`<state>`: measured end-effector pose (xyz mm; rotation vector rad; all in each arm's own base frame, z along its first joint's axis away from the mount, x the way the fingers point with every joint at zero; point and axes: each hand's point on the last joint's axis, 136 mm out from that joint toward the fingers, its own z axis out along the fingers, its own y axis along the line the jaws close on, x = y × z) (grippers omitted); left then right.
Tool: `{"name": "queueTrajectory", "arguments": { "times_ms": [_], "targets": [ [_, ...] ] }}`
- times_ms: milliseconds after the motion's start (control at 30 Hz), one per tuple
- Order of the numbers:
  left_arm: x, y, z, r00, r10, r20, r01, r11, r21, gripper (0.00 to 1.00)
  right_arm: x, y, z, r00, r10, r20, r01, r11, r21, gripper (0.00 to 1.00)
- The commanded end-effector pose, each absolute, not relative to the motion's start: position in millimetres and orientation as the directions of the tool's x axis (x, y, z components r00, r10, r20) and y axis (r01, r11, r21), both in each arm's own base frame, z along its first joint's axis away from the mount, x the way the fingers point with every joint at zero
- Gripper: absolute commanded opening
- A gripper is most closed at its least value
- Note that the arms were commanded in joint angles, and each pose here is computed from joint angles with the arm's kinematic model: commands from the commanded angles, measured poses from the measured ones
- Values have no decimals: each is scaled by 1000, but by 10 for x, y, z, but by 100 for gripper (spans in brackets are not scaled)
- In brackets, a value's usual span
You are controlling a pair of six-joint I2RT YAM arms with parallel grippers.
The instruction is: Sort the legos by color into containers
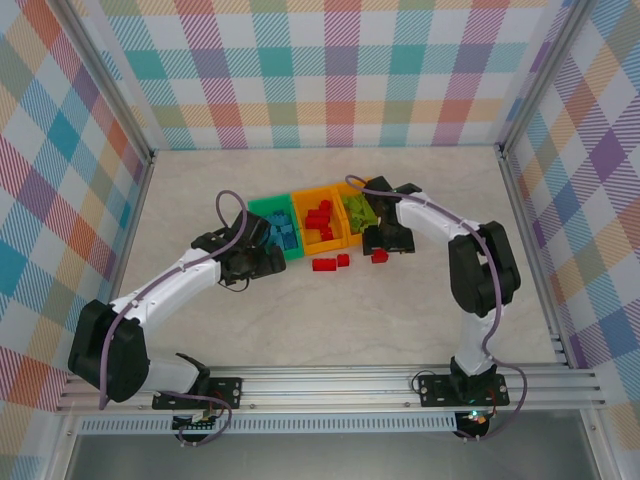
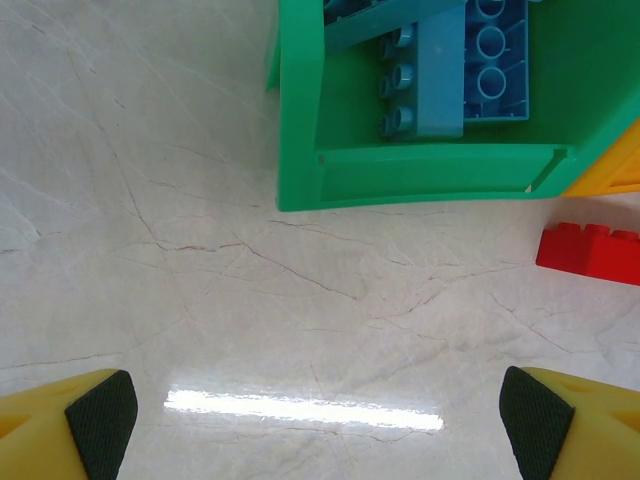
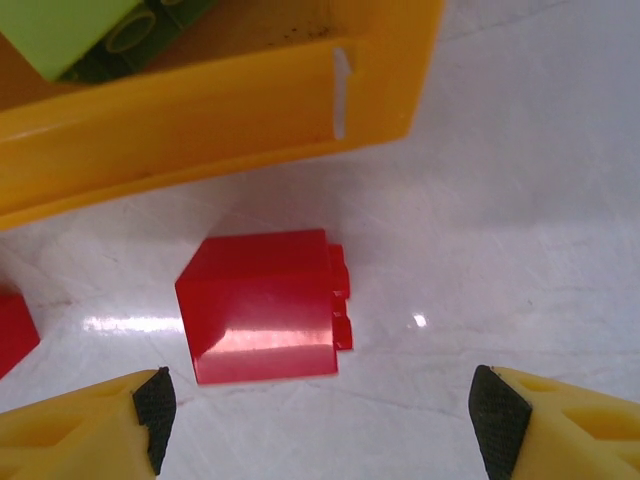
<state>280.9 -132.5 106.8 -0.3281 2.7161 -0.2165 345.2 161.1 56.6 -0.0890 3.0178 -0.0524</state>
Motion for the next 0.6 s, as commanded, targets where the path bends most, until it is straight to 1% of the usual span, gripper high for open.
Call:
{"name": "queueTrajectory", "arguments": {
  "times_ms": [0,100,167,200,333,400,433,567],
  "targets": [
    [2856,-1309,1111,-883,-269,-385,-211,960,-187,96,3573,1730,493,-989,-85,-121,-84,996,-12,79],
    [2850,-1297,1103,-883,-269,-384,-214,960,-180,96,3601,1757,397,-991,-87,-99,-86,996,-14,78],
    [2850,-1290,1098,-884,-267,-385,-215,961,-175,96,3618,1773,362,-992,-88,-92,-87,996,-13,74],
    [2847,-1286,1096,-884,-268,-384,-216,961,-173,96,3624,1780,347,-992,-86,-89,-85,996,-12,71],
    [2860,-1277,1104,-881,-269,-389,-219,961,-169,96,3595,1762,345,-993,-81,-83,-80,997,-16,49],
    [2865,-1278,1098,-882,-268,-389,-219,962,-166,97,3554,1734,358,-994,-71,-78,-70,997,-21,41],
    [2870,-1279,1099,-882,-266,-389,-218,962,-165,97,3528,1729,388,-995,-66,-77,-65,998,-20,38],
    [2897,-1287,1099,-883,-258,-391,-212,965,-157,97,3420,1750,539,-994,-62,-90,-61,998,-11,36]
  ]
}}
